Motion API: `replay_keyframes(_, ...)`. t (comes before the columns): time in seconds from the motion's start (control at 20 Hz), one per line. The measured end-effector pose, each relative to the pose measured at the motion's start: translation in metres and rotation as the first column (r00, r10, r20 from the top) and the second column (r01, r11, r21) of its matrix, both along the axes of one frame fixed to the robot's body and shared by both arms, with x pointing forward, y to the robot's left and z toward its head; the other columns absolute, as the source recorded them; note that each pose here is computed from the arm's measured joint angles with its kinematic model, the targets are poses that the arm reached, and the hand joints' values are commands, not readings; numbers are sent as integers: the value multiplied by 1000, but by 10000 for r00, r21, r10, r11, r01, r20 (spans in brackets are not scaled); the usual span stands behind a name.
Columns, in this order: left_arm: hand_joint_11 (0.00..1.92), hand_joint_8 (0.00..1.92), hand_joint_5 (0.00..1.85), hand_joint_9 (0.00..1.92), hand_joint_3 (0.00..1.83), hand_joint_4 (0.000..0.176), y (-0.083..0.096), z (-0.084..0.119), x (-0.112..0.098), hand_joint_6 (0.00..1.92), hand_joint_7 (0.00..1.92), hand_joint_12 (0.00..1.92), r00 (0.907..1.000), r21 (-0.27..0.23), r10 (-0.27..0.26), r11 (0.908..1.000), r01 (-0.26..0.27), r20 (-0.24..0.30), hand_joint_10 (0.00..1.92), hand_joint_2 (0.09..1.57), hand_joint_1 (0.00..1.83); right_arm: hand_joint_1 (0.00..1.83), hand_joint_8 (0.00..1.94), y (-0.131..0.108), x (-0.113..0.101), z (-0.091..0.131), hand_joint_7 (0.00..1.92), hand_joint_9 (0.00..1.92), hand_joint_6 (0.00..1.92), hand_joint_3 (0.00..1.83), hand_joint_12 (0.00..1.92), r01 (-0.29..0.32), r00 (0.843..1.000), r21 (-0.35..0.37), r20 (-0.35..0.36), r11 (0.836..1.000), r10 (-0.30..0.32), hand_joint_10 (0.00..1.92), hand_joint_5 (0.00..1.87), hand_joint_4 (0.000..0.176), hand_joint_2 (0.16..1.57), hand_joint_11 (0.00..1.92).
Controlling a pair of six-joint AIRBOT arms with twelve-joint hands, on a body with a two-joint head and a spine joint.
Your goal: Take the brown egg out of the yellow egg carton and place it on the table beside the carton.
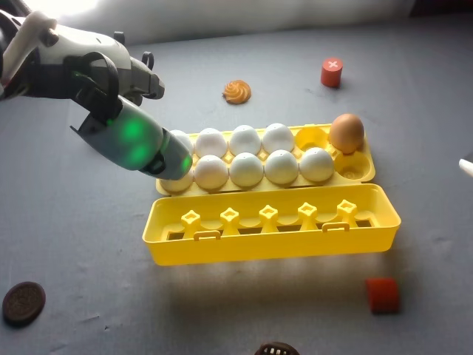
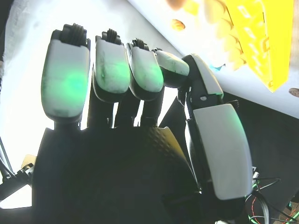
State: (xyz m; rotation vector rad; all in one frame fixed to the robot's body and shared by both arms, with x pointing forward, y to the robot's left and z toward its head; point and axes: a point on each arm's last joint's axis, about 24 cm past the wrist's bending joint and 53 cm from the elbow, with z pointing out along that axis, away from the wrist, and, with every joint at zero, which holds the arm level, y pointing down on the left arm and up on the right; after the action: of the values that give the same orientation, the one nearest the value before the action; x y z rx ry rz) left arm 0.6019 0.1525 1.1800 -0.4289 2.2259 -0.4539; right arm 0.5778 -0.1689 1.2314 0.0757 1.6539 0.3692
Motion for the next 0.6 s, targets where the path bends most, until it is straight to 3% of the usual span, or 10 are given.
replay_keyframes(0.05, 0, 0, 0, 0, 41, 0, 2, -1, -1, 0, 0, 82, 10000, 47, 57, 10000, -56, -55, 0, 1092, 0, 266, 6, 1, -1, -1, 438, 427, 5, 6, 697, -39, 10000, -140, 0, 9999, 39, 12, 403, 0, 1178, 127)
replay_keyframes(0.1, 0, 0, 0, 0, 25, 0, 1, -1, -1, 0, 0, 3, 10000, 41, 64, 10000, -63, -62, 0, 1101, 0, 259, 5, 1, -1, -3, 445, 440, 2, 3, 700, -26, 9999, -75, -109, 10000, 26, 11, 400, 0, 1180, 134)
replay_keyframes(0.3, 6, 0, 0, 0, 20, 0, 0, -2, -3, 0, 0, 3, 10000, 73, 45, 10000, -45, -78, 0, 1100, 0, 288, 0, 2, -1, -1, 427, 422, 0, 0, 701, -92, 9999, -34, -51, 10000, 91, 1, 383, 0, 1159, 133)
replay_keyframes(0.35, 5, 0, 0, 0, 19, 0, 0, -2, -3, 0, 0, 3, 9999, 33, 78, 10000, -78, -97, 0, 1101, 0, 368, 1, 1, -1, -1, 386, 379, 0, 0, 697, -32, 10000, 151, -74, 9999, 33, 2, 364, 0, 1126, 119)
replay_keyframes(0.4, 5, 0, 0, 0, 18, 0, 0, -2, -4, 0, 0, 3, 9999, 20, 99, 9999, -99, -96, 0, 1100, 0, 423, 0, 0, 0, 0, 315, 267, 13, 0, 693, 33, 10000, 239, -49, 9997, -32, 0, 500, 0, 972, 47)
replay_keyframes(0.45, 0, 0, 0, 0, 14, 0, -1, -3, -5, 0, 0, 0, 9999, 32, 68, 10000, -68, -106, 0, 1092, 0, 357, 6, -4, 1, 3, 260, 123, 35, 0, 390, 216, 9998, 338, 47, 9992, -217, 22, 630, 33, 826, 9)
replay_keyframes(0.5, 0, 0, 0, 0, 13, 0, -1, -4, -6, 0, 0, 0, 9999, 45, 69, 10000, -68, -126, 0, 1091, 0, 313, 6, -5, 1, 4, 222, 61, 25, 0, 226, 256, 9996, 356, 80, 9990, -259, 8, 662, 64, 771, 1)
replay_keyframes(0.55, 12, 0, 0, 0, 15, 0, -2, -4, -7, 0, 0, 5, 9998, 42, 85, 10000, -84, -154, 0, 1098, 0, 382, 1, -4, 1, 4, 203, 11, 17, 0, 49, 277, 9996, 373, 102, 9989, -281, 1, 689, 75, 762, 0)
replay_keyframes(0.6, 8, 0, 0, 0, 14, 0, -2, -5, -8, 0, 0, 4, 9998, 42, 84, 10000, -83, -180, 0, 1097, 0, 396, 8, -2, 2, 5, 217, 1, 17, 0, 9, 274, 9996, 568, 68, 9980, -278, 0, 703, 80, 772, 0)
